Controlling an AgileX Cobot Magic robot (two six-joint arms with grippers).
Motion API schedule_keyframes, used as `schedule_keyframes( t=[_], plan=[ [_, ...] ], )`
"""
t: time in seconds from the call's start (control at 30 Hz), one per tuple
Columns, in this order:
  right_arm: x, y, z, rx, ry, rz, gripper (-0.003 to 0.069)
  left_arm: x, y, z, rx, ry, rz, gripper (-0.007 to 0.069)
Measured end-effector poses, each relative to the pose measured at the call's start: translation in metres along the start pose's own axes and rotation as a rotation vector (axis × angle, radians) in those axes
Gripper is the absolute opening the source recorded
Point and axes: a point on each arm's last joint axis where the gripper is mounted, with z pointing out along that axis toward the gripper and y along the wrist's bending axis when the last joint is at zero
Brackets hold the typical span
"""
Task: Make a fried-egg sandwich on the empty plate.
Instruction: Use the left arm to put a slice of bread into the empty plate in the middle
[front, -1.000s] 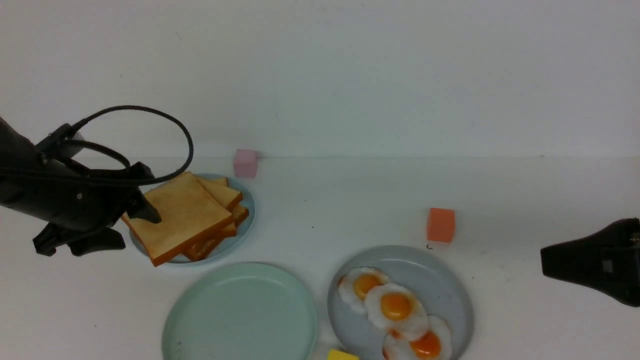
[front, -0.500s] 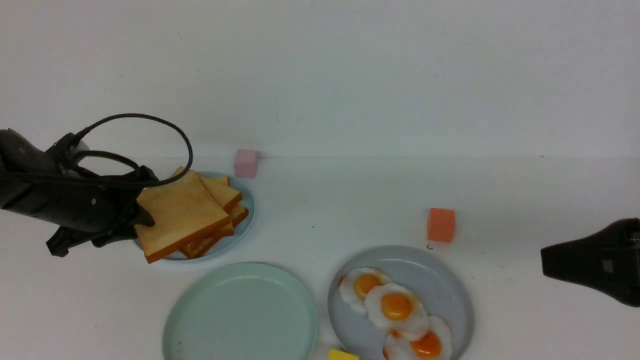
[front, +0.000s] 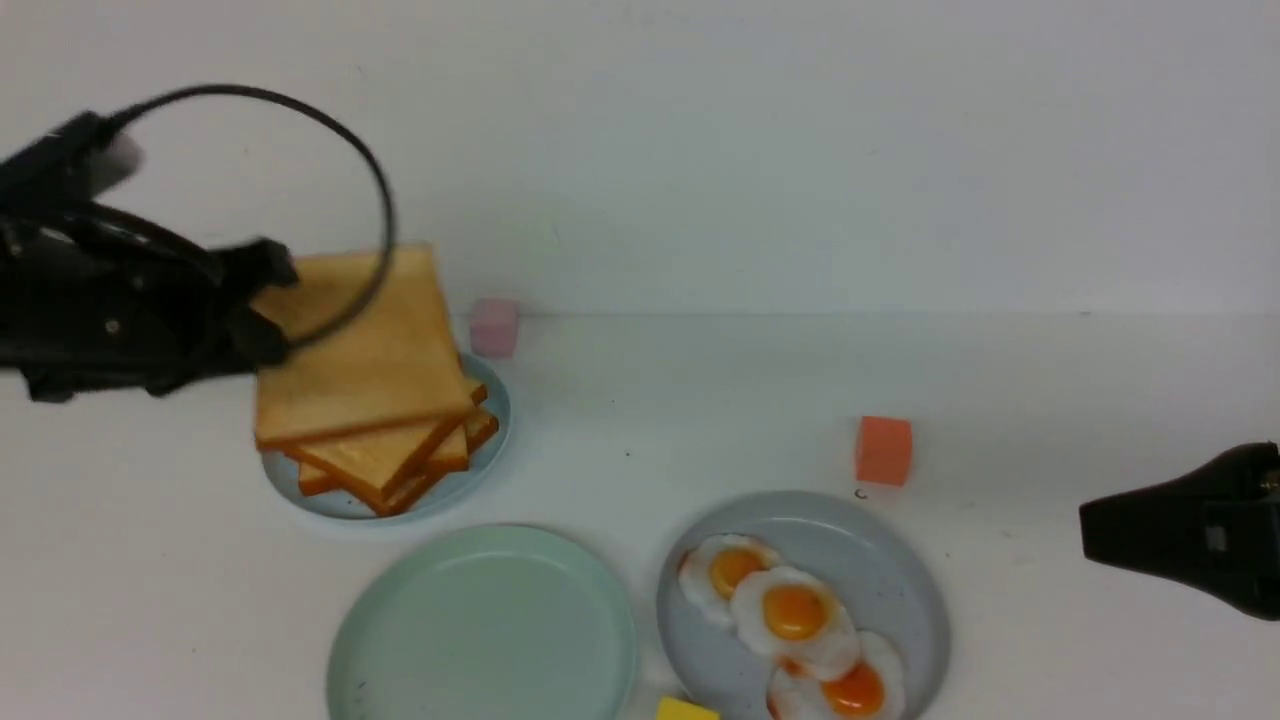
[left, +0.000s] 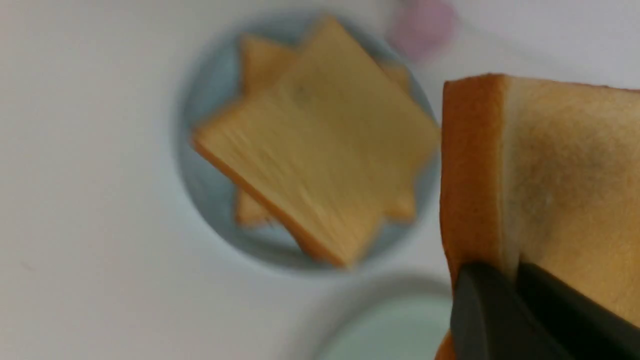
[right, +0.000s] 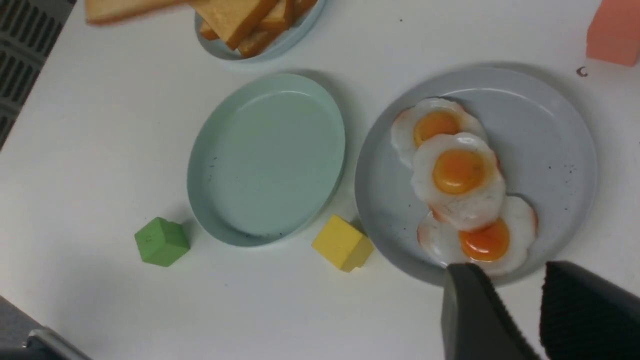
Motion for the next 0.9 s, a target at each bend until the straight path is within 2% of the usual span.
schedule_keyframes(
  t=[0.1, 0.23, 0.43, 0.57, 0.63, 0.67, 0.7, 0.8, 0.9],
  plan=[
    [0.000, 0.000, 0.000, -0.003, -0.001, 0.003, 0.0233, 0.033, -0.009, 0.016, 0.021, 0.121, 0.034, 0.0027],
    [0.000, 0.000, 0.000, -0.004, -0.001, -0.010, 0.0236, 0.077, -0.005, 0.042, 0.000, 0.249, 0.029, 0.0027],
    [0.000, 0.001, 0.000, -0.009, -0.004, -0.039, 0.0259, 0.102, 0.002, 0.075, -0.049, 0.332, 0.011, 0.0027],
    [-0.001, 0.000, 0.002, -0.008, 0.003, -0.038, 0.0297, 0.108, 0.006, 0.086, -0.070, 0.361, 0.003, 0.0065],
    [-0.001, -0.002, 0.005, -0.005, 0.014, -0.033, 0.0322, 0.108, 0.006, 0.086, -0.070, 0.363, 0.004, 0.0096],
    [-0.002, -0.005, 0.010, 0.001, 0.036, -0.028, 0.0357, 0.108, 0.006, 0.084, -0.069, 0.365, 0.013, 0.0144],
    [-0.002, -0.006, 0.012, 0.002, 0.042, -0.028, 0.0367, 0.108, 0.006, 0.084, -0.068, 0.366, 0.014, 0.0158],
    [-0.007, -0.014, 0.028, 0.002, 0.121, -0.043, 0.0442, 0.104, 0.002, 0.072, -0.058, 0.360, 0.050, 0.0301],
    [-0.015, -0.020, 0.043, -0.017, 0.177, -0.064, 0.0477, 0.096, -0.003, 0.054, -0.053, 0.320, 0.087, 0.0417]
  ],
)
